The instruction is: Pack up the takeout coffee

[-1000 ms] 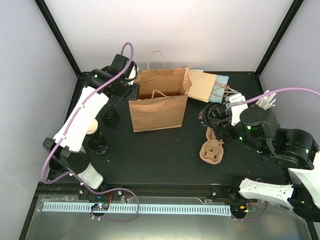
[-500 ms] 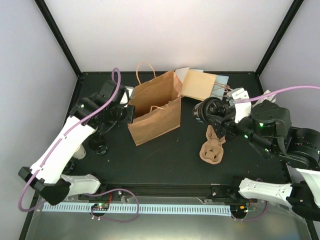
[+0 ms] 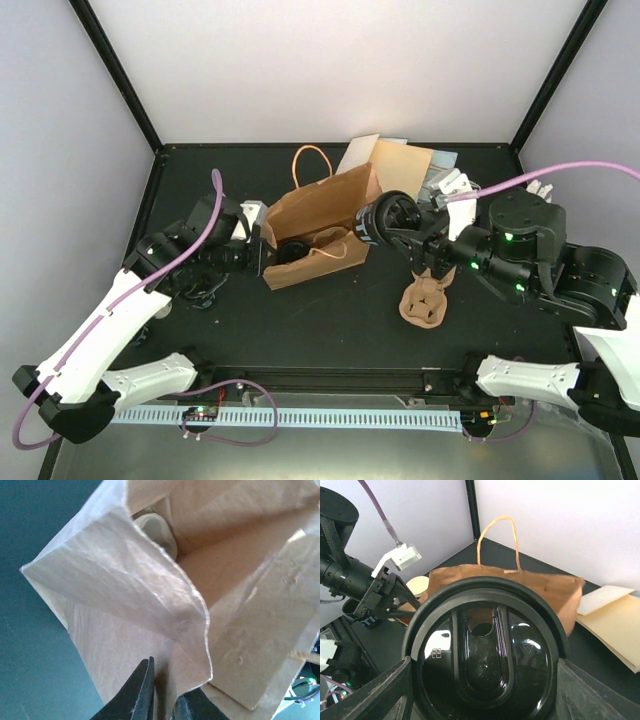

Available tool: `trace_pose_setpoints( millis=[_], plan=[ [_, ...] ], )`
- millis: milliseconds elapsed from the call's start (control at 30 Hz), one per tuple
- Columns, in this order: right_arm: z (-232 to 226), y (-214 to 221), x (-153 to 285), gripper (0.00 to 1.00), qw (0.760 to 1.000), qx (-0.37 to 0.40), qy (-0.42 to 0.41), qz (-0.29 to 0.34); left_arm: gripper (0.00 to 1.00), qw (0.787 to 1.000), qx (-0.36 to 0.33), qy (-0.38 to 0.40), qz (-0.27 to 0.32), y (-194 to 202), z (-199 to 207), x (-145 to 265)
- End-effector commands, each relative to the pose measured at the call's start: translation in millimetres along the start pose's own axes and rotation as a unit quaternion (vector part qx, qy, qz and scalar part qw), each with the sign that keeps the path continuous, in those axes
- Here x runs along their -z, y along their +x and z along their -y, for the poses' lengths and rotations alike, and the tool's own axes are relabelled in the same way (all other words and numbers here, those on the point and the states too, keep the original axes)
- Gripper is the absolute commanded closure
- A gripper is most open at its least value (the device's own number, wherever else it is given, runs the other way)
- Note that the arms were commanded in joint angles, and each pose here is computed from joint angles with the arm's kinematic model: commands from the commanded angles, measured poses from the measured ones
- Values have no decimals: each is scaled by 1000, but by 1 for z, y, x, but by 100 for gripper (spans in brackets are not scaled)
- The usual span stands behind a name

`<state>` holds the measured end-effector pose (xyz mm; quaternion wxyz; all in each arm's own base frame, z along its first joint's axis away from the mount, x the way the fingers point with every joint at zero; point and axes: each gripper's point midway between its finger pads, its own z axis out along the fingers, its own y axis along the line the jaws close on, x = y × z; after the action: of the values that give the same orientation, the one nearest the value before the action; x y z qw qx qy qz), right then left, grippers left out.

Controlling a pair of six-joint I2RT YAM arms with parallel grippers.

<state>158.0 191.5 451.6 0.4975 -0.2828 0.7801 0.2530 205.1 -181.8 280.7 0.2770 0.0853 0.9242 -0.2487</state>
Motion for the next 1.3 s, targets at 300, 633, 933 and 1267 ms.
trace_pose_setpoints(
  millis=[300, 633, 933, 1267],
  plan=[
    [-10, -8, -66, 44, 999, 30, 9, -22, 94, 1000, 17, 14, -6, 10, 1, 0],
    [-2, 40, -108, 45, 995, 52, 36, -82, 94, 1000, 20, 21, -13, 16, 1, 0],
    [-13, 77, -121, 46, 990, 50, -3, -129, 91, 999, 21, 29, -11, 19, 4, 4],
    [-23, 114, -119, 46, 983, 50, -47, -171, 45, 999, -11, 22, 26, 15, 2, 49]
  ],
)
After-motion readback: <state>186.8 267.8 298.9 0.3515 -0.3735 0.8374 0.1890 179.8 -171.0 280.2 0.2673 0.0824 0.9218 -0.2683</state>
